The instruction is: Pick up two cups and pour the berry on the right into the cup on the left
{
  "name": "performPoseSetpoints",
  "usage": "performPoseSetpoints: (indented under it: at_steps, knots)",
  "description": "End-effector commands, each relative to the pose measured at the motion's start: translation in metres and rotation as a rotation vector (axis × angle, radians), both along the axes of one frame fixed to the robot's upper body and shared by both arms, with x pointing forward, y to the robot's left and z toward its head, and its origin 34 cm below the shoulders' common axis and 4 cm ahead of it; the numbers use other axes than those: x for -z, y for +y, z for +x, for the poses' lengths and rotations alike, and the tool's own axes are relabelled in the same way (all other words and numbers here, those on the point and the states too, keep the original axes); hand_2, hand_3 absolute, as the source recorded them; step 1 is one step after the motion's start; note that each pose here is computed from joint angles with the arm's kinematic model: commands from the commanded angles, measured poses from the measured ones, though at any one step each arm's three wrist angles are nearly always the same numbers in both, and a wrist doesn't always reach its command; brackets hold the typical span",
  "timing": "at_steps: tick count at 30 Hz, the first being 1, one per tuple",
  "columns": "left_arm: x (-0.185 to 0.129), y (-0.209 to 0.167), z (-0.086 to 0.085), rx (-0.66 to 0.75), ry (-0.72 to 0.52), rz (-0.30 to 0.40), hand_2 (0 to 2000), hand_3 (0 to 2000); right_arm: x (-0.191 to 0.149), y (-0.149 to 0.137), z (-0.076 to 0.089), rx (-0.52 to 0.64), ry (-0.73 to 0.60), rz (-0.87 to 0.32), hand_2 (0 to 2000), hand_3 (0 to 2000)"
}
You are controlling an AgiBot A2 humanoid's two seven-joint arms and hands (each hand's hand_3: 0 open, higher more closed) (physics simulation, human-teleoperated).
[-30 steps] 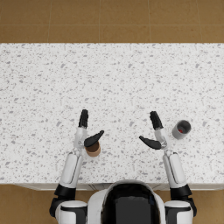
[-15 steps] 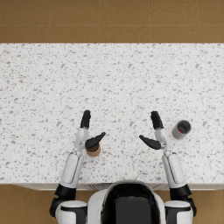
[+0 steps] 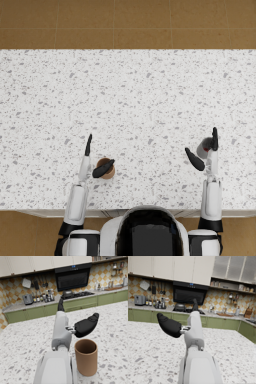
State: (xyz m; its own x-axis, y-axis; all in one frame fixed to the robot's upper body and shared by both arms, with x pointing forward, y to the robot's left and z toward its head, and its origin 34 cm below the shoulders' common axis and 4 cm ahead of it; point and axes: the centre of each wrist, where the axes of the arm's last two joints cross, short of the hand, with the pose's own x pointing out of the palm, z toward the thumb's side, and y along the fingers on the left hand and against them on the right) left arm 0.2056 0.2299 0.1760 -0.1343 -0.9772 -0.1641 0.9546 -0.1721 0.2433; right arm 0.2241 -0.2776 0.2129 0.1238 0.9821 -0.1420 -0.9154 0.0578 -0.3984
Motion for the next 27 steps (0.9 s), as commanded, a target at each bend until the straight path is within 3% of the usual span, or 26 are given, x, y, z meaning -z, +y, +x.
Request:
performPoseSetpoints:
  at_steps: [1, 9, 17, 24, 26, 27]
  knots:
    - [0.013, 0.006, -0.014, -0.011, 0.057, 0.026, 0, 0, -0.003, -0.020, -0.004, 0.085, -0.016, 0.001, 0, 0]
    - [0.034, 0.007, -0.030, -0.012, 0.149, 0.046, 0, 0, 0.034, -0.044, -0.012, 0.229, 0.129, -0.040, 0, 0]
    - [0.056, -0.003, -0.045, 0.034, 0.248, 0.048, 0, 0, 0.063, -0.042, -0.009, 0.224, 0.237, -0.019, 0, 0]
    - [0.073, -0.002, -0.040, 0.013, 0.304, 0.036, 0, 0, 0.080, -0.036, 0.001, 0.196, 0.300, -0.004, 0, 0]
    - [0.075, -0.003, -0.038, 0.011, 0.308, 0.029, 0, 0, 0.098, -0.038, 0.003, 0.200, 0.368, 0.011, 0, 0]
    - [0.077, -0.002, -0.037, 0.004, 0.315, 0.028, 0, 0, 0.090, -0.039, 0.005, 0.205, 0.338, 0.010, 0, 0]
